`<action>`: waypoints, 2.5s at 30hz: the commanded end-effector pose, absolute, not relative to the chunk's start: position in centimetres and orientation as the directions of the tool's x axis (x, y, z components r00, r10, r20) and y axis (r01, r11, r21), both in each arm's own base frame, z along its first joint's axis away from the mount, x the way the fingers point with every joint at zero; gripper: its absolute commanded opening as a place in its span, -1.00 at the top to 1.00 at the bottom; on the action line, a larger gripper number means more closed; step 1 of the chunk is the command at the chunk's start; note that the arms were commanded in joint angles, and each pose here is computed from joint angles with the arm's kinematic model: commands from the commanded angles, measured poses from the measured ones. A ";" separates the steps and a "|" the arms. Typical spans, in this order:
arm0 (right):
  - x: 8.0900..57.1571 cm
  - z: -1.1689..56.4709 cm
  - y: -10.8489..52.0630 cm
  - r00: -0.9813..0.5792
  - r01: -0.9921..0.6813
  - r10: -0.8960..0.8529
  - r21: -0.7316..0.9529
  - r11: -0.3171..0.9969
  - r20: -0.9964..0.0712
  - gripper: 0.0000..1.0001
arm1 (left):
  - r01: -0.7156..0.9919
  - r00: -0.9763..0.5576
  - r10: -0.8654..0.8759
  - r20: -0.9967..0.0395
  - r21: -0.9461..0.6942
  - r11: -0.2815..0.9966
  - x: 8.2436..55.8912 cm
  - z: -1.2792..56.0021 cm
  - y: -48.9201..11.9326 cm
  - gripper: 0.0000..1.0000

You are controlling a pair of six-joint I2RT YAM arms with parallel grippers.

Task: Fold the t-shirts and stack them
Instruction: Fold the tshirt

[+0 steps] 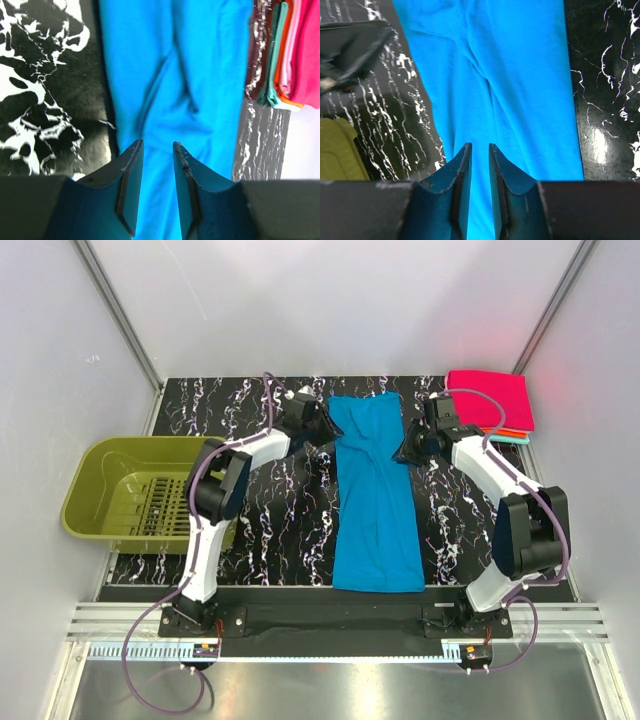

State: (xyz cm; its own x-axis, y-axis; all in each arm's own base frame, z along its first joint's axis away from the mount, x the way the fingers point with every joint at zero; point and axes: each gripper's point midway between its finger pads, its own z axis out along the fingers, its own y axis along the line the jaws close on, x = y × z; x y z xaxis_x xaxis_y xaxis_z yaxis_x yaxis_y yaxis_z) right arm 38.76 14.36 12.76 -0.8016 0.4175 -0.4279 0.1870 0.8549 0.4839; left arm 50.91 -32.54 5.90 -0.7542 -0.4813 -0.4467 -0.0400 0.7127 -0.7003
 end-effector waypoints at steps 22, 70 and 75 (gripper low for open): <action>51.2 4.3 13.8 -0.802 0.262 0.458 0.462 0.847 -0.384 0.65 | 0.072 -0.838 -0.348 -0.419 -0.718 0.692 53.5 5.8 -33.5 0.41; 19.9 6.1 11.7 -0.871 0.406 0.479 0.389 0.827 -0.107 0.90 | 0.214 -0.910 -0.018 -0.414 -0.508 0.835 23.7 11.0 -30.5 0.27; 18.3 3.5 12.0 -0.878 0.429 0.471 0.298 0.853 -0.082 1.00 | 0.161 -0.935 -0.036 -0.353 -0.511 0.844 20.3 8.1 -29.9 0.21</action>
